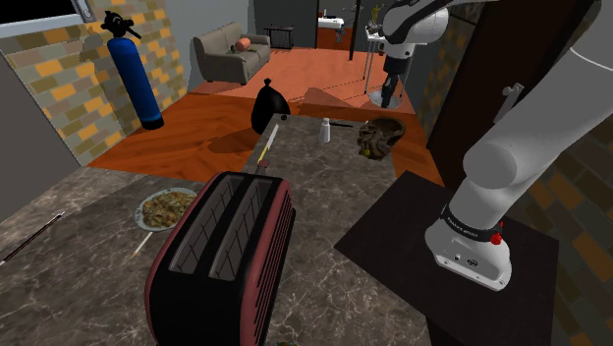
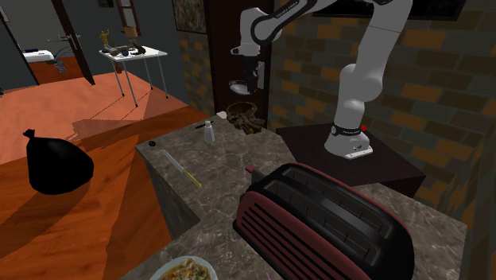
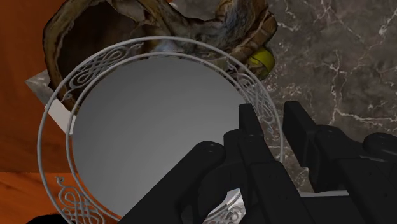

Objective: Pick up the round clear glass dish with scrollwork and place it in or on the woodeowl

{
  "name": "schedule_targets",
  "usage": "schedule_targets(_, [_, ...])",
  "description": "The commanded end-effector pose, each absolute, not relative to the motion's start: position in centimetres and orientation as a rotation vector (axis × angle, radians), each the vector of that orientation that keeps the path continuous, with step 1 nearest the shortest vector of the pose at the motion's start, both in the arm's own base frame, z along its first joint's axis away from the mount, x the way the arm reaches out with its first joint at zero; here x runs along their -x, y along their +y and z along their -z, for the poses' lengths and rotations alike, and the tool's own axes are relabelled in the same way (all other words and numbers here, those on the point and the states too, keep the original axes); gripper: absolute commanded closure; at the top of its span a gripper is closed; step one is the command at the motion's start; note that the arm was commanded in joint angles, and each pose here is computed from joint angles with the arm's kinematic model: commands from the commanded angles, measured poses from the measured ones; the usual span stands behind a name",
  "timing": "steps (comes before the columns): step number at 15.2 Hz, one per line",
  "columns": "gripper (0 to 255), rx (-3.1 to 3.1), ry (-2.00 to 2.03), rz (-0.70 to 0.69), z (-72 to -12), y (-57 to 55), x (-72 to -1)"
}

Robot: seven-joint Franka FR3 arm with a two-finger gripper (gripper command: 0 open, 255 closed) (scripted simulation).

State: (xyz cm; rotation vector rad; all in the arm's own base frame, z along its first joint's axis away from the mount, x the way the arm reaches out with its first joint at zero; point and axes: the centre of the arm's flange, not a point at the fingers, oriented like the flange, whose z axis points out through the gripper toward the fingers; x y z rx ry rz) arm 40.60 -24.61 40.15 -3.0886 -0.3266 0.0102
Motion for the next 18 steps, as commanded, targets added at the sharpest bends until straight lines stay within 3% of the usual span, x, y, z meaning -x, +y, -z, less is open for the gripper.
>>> schedule_targets(1, [255, 3.089, -0.327, -0.01, -39.1, -24.7, -40.6])
schedule_targets(18, [255, 3.089, -0.327, -0.01, -31.4, -24.7, -40.6])
